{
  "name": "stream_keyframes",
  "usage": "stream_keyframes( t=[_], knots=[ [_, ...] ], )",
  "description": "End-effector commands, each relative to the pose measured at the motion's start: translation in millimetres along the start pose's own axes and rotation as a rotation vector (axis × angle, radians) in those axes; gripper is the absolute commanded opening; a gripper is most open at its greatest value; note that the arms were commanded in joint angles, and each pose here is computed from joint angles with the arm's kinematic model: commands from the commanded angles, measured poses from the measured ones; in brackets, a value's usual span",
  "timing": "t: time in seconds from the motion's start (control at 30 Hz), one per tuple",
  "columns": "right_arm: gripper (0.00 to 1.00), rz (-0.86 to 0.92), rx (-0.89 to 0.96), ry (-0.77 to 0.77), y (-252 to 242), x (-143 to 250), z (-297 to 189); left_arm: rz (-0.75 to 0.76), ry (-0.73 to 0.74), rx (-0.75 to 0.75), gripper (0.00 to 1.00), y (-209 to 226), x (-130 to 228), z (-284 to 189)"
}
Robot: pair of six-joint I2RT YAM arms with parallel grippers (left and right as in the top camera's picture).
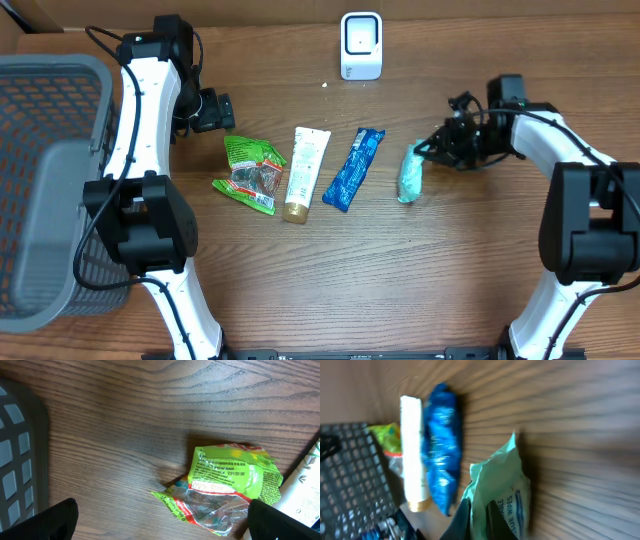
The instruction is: Scan the item barcode
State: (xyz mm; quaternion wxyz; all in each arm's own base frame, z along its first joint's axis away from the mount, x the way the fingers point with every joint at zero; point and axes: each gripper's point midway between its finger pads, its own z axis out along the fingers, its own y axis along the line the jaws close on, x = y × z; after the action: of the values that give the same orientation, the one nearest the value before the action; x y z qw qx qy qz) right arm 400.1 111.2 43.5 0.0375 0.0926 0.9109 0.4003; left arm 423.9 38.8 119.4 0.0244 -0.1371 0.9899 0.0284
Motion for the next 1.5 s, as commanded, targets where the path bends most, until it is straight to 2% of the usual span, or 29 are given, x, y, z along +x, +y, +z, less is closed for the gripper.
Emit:
stream_keyframes(
  t=[0.0,0.1,0.27,0.33,0.47,0.6,0.67,0.77,0.93,1.0,1.17,1.33,1.47],
  knots=[
    [0.04,0.067,0.162,-0.057,-49.3,-9.9,-13.0,-0.007,-0.019,0.012,1.0,-2.4,1.0,-8.8],
    [0.11,0.11,0.258,-0.101,-78.1,-16.6,-30.3,-0.008,-0.019,0.012,1.0,-2.1,0.9,-8.8],
    [0.49,0.149,0.382,-0.115,-111.1,-14.0,-50.5,-0.008,-0.019,0.012,1.0,-2.1,0.9,-8.8],
    [0.54,0.117,0.408,-0.093,-114.8,-10.9,-55.8,-0.008,-0.019,0.012,1.0,-2.1,0.9,-8.8],
    [0.54,0.002,0.413,-0.056,-100.0,-17.4,-69.9,-0.008,-0.019,0.012,0.99,-2.1,0.9,-8.8],
    [0.54,-0.008,0.407,-0.052,-82.2,-24.7,-80.6,-0.008,-0.019,0.012,1.0,-2.3,0.9,-8.8],
    [0.5,0.048,0.416,0.0,-78.4,-9.9,-77.8,-0.008,-0.019,0.012,1.0,-2.3,0.9,-8.8],
    [0.38,0.18,0.462,0.071,-83.3,16.3,-73.0,-0.008,-0.019,0.012,0.99,-2.1,0.9,-8.8],
    [0.36,0.275,0.561,0.147,-99.9,51.0,-56.1,-0.008,-0.019,0.012,1.0,-2.1,0.9,-8.8],
    [0.32,0.266,0.55,0.184,-95.2,62.1,-45.1,-0.008,-0.019,0.012,1.0,-2.1,0.9,-8.8],
    [0.31,0.165,0.558,0.32,-67.3,93.1,-19.2,-0.004,-0.019,0.012,1.0,-3.8,1.2,-8.9],
    [0.31,0.048,0.507,0.325,-36.5,91.0,6.3,-0.004,-0.019,0.012,1.0,-3.8,1.2,-8.9],
    [0.31,0.008,0.481,0.309,-12.9,76.6,-10.1,-0.003,-0.019,0.012,1.0,-4.2,1.3,-8.9]
  ],
)
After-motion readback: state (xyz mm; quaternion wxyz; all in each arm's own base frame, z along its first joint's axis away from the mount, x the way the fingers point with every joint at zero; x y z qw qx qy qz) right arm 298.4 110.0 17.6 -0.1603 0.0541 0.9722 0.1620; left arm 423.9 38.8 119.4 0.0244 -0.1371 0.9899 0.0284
